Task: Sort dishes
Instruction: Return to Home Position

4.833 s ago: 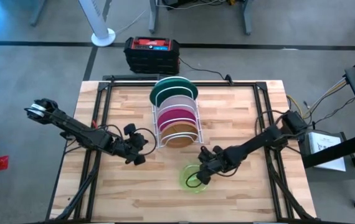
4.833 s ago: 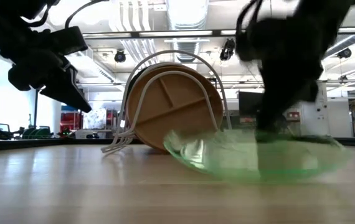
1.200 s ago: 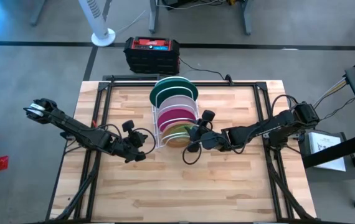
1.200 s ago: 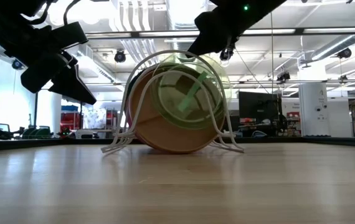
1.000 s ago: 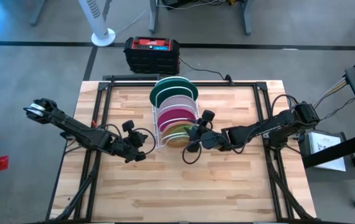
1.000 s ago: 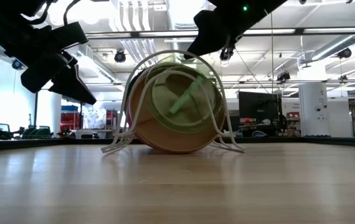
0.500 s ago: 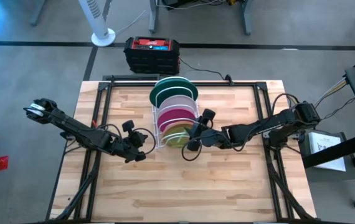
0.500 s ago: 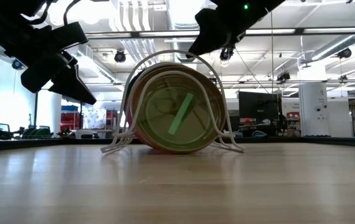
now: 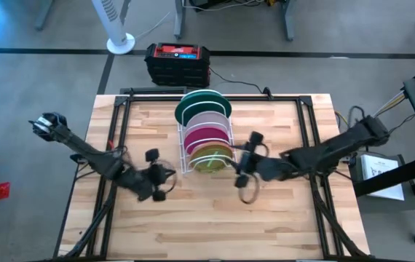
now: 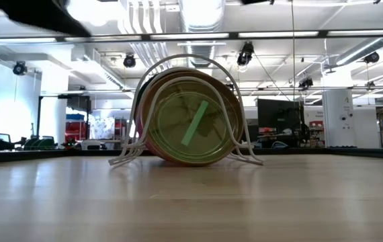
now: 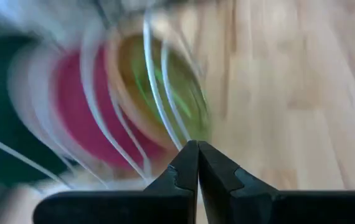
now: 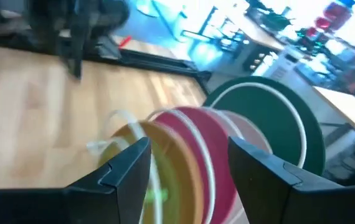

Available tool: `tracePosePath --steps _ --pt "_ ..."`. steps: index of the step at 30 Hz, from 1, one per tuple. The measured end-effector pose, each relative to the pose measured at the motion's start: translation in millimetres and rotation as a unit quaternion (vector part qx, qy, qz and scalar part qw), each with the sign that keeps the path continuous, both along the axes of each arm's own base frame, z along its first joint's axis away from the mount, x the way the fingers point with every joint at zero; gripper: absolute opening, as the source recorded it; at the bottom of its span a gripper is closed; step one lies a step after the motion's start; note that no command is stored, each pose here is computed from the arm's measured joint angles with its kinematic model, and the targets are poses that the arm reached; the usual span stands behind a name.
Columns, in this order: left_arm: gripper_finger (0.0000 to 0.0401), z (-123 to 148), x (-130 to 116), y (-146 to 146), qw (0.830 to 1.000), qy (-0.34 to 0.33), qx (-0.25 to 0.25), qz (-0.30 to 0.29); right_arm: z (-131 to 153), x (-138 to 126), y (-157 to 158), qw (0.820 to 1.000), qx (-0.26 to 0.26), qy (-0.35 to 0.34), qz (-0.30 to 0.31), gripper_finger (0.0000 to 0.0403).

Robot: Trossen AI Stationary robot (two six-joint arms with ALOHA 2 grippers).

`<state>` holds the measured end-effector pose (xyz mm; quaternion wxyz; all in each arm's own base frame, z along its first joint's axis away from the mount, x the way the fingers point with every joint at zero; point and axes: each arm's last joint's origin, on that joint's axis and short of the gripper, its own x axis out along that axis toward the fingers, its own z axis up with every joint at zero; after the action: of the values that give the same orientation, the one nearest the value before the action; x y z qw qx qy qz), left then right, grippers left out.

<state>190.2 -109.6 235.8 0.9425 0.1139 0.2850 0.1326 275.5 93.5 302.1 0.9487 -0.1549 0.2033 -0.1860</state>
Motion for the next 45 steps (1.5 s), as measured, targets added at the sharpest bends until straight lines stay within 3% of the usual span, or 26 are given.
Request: tracePosePath --steps 3,5,7,11,13,17,24,32,38,45 --pt "0.0000 17 -26 -24 0.991 -0.085 0.100 0.005 4 -33 5 0.999 0.016 -0.035 0.010 0.0200" --pt "0.0000 29 -30 -27 0.982 -0.130 0.139 0.024 3 -39 3 0.995 0.029 -0.084 0.033 0.0199" --pt "0.0000 42 -19 -21 0.981 -0.149 0.121 -0.003 -4 -34 -4 0.987 0.035 -0.136 0.076 0.0199" --pt "0.0000 58 17 7 0.960 -0.203 0.106 -0.160 -9 -18 -18 0.967 0.029 -0.210 0.139 0.0199" --pt "0.0000 61 29 29 0.955 -0.214 0.106 -0.176 -8 -12 -22 0.965 0.009 -0.222 0.136 0.0199" --pt "0.0000 55 35 70 0.971 -0.161 0.096 -0.145 -5 -12 -24 0.967 -0.035 -0.213 0.135 0.0199" --pt "0.0000 53 -8 86 0.972 -0.170 0.082 -0.140 9 -54 -38 0.965 -0.047 -0.227 0.118 0.0199" --pt "0.0000 22 -67 98 0.972 -0.202 0.061 -0.101 -15 -109 -55 0.955 -0.007 -0.272 0.116 0.0199" --pt "0.0000 10 -91 106 0.961 -0.249 0.095 -0.080 -33 -122 -61 0.956 -0.024 -0.274 0.102 0.0199" --pt "0.0000 -7 -100 118 0.950 -0.286 0.116 -0.040 -46 -126 -77 0.941 -0.033 -0.326 0.088 0.0199"
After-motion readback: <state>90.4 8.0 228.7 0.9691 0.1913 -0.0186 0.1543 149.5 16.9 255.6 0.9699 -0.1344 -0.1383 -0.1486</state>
